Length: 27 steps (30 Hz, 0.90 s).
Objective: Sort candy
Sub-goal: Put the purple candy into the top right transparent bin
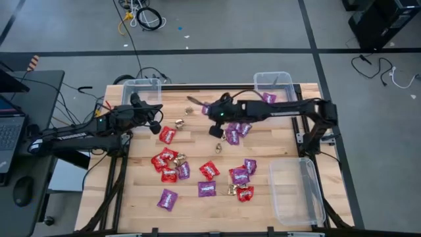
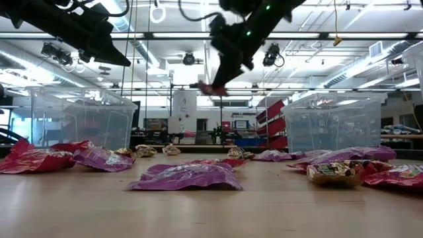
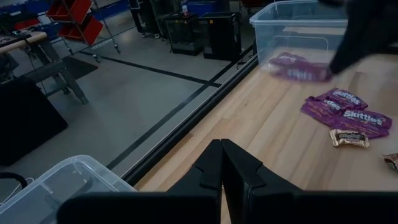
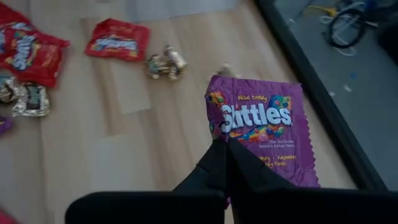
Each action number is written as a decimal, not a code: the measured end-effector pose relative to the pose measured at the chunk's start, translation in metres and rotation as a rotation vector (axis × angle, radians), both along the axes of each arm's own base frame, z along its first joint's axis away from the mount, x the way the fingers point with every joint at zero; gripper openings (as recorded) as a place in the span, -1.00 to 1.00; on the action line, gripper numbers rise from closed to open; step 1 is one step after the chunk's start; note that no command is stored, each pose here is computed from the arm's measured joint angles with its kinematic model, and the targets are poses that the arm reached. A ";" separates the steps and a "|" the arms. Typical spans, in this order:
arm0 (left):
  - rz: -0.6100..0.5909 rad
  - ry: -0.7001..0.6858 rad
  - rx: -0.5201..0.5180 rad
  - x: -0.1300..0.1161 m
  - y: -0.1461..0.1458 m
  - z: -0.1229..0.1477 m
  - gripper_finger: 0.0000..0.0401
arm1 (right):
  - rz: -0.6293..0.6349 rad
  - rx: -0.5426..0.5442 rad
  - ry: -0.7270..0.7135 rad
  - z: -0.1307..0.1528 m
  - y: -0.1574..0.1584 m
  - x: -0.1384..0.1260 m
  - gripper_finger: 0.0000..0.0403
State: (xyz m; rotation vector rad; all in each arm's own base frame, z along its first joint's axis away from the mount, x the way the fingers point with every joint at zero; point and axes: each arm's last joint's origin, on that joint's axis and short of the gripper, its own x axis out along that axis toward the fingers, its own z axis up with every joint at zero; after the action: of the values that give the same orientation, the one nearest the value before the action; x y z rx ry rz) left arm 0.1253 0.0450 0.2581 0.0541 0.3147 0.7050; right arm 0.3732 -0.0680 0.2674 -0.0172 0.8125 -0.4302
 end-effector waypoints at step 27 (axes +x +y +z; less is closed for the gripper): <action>-0.001 0.001 0.004 0.000 0.000 0.000 -0.96 | -0.664 0.114 -0.206 0.043 -0.030 -0.173 -1.00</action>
State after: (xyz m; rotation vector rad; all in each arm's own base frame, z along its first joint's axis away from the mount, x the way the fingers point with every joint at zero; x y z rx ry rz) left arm 0.1254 0.0451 0.2583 0.0582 0.3145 0.7045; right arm 0.1998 -0.0983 0.3101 0.4070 0.6226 -0.9932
